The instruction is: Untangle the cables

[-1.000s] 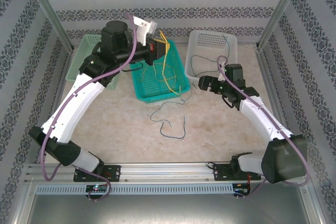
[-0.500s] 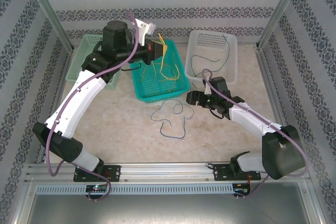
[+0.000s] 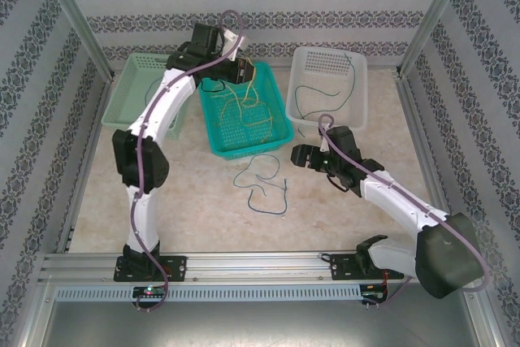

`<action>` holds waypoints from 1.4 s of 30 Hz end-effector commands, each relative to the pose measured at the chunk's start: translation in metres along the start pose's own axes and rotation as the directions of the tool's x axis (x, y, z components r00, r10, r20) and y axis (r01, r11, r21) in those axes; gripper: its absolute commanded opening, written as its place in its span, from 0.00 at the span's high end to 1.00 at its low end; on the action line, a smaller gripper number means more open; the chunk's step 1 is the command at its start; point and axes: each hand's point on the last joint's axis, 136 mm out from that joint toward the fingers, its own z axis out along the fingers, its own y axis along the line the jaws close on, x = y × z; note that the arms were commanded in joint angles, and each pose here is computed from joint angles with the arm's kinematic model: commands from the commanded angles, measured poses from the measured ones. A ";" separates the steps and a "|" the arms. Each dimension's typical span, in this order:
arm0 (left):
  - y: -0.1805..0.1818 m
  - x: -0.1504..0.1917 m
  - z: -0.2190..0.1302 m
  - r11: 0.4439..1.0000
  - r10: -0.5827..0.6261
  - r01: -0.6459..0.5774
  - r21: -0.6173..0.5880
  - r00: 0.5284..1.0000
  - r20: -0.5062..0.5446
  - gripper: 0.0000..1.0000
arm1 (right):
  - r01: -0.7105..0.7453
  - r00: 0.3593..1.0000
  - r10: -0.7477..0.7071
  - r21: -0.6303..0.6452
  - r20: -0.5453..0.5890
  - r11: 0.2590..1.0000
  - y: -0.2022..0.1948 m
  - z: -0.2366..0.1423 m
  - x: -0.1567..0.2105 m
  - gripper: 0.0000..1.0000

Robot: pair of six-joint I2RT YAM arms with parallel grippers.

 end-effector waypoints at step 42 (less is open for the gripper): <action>-0.008 0.116 -0.114 0.929 -0.057 0.100 -0.356 0.990 0.131 0.00 | 0.098 0.954 -0.084 0.034 -0.289 0.995 0.080 0.019 0.093 0.28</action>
